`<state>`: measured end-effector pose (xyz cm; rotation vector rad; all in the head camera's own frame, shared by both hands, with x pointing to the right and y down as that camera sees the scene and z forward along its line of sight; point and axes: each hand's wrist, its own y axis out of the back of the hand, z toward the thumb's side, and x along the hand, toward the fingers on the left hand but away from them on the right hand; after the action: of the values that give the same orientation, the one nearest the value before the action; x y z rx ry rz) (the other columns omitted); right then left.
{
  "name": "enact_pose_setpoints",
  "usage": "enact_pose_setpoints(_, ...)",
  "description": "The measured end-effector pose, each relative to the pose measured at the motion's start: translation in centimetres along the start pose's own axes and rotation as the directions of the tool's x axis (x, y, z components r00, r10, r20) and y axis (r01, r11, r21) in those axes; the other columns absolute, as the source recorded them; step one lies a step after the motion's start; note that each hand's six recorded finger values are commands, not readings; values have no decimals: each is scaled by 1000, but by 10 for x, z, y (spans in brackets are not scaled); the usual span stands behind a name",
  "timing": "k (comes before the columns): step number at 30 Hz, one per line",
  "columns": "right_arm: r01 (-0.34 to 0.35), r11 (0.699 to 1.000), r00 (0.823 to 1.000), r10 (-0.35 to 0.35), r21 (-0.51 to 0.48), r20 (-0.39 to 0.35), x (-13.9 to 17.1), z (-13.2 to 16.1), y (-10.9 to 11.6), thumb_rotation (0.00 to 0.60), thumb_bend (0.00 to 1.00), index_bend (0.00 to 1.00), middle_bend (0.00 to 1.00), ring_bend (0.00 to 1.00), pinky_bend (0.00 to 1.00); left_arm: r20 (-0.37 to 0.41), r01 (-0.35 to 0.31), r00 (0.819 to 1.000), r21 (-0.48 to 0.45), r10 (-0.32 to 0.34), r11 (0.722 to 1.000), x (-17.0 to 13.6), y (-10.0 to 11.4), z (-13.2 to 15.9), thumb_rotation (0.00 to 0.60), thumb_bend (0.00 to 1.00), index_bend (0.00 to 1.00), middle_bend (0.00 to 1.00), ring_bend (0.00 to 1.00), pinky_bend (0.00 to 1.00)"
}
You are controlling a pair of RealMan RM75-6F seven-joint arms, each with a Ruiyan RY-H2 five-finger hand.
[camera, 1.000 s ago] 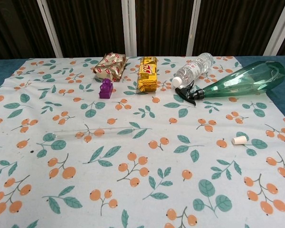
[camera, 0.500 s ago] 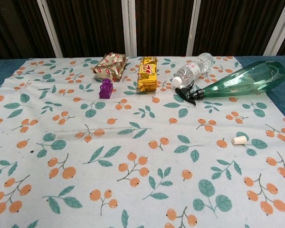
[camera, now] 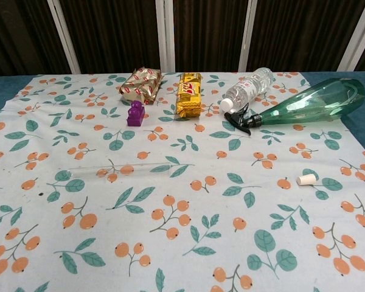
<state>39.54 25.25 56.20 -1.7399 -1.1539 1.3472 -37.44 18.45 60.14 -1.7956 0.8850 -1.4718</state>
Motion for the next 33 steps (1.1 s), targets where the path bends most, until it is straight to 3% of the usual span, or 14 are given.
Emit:
enact_pose_setpoints(8, -2, 1000, 1000, 2, -6, 6, 0, -2, 0, 600, 235, 0, 0, 0, 0, 39, 15, 999, -39, -13, 999, 47, -17, 59, 600, 309, 361, 322, 0, 0)
enact_pose_setpoints(18, -4, 1000, 1000, 4, -20, 10, -1, -3, 1, 600, 235, 0, 0, 0, 0, 45, 61, 997, -19, -60, 998, 75, -41, 108, 600, 380, 352, 355, 0, 0)
enact_pose_setpoints(33, -16, 999, 1000, 16, -42, 18, -1, -5, 0, 600, 235, 0, 0, 0, 0, -17, 139, 990, 10, -139, 990, 94, -78, 148, 600, 390, 418, 353, 0, 0)
